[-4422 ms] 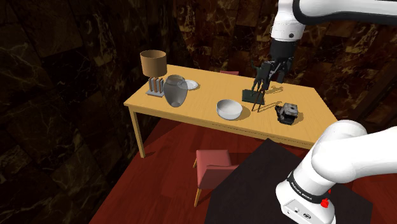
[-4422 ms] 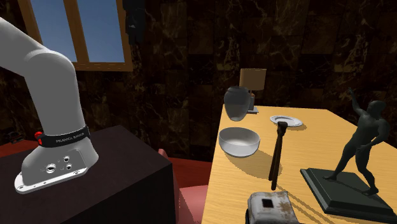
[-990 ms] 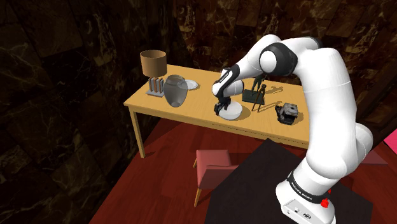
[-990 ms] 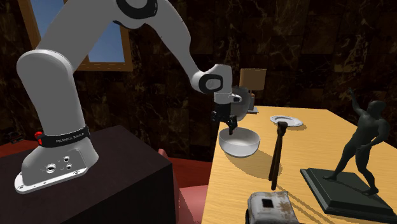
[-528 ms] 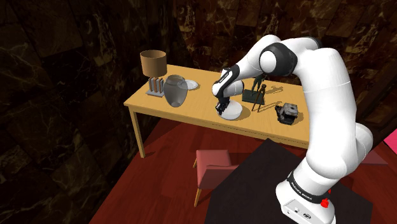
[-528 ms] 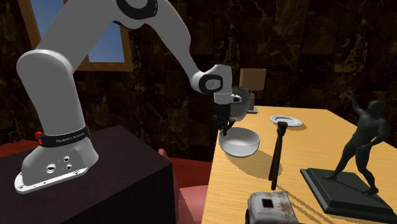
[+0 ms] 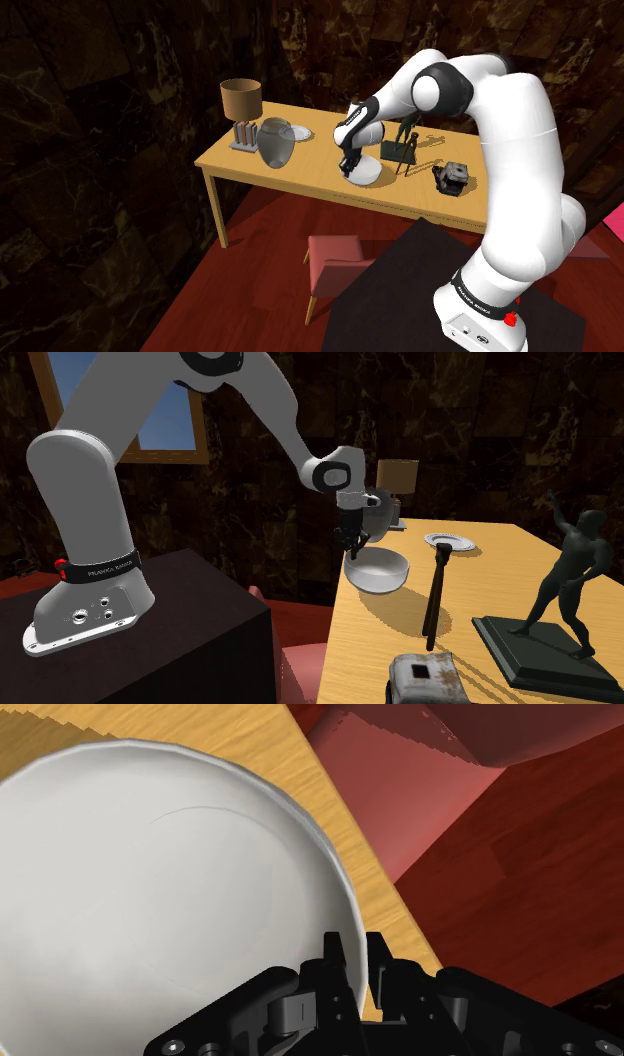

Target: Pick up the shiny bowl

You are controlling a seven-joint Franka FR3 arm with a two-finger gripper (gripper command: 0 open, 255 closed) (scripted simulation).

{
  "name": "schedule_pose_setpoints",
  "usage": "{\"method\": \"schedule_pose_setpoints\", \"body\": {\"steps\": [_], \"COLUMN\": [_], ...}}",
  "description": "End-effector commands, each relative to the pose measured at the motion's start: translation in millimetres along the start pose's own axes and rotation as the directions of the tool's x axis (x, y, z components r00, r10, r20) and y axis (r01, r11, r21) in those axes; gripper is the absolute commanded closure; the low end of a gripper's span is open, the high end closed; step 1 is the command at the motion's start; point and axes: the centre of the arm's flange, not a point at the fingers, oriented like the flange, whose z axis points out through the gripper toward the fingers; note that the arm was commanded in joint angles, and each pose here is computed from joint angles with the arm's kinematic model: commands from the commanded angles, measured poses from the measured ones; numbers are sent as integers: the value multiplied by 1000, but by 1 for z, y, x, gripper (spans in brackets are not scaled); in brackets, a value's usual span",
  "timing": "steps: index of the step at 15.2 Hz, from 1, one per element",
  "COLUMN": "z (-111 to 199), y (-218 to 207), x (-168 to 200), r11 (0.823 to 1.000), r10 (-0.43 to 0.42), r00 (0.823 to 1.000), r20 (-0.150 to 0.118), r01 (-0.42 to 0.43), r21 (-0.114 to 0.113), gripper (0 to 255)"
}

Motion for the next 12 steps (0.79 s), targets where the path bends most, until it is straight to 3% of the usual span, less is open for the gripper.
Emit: {"method": "schedule_pose_setpoints", "body": {"steps": [1, 12], "z": [-11, -59], "y": [1, 4], "x": [0, 1], "r11": [1000, 1000], "r10": [0, 0], "r00": [1000, 1000], "r20": [-1, -1], "r01": [0, 0], "r21": [0, 0], "gripper": [255, 255]}}
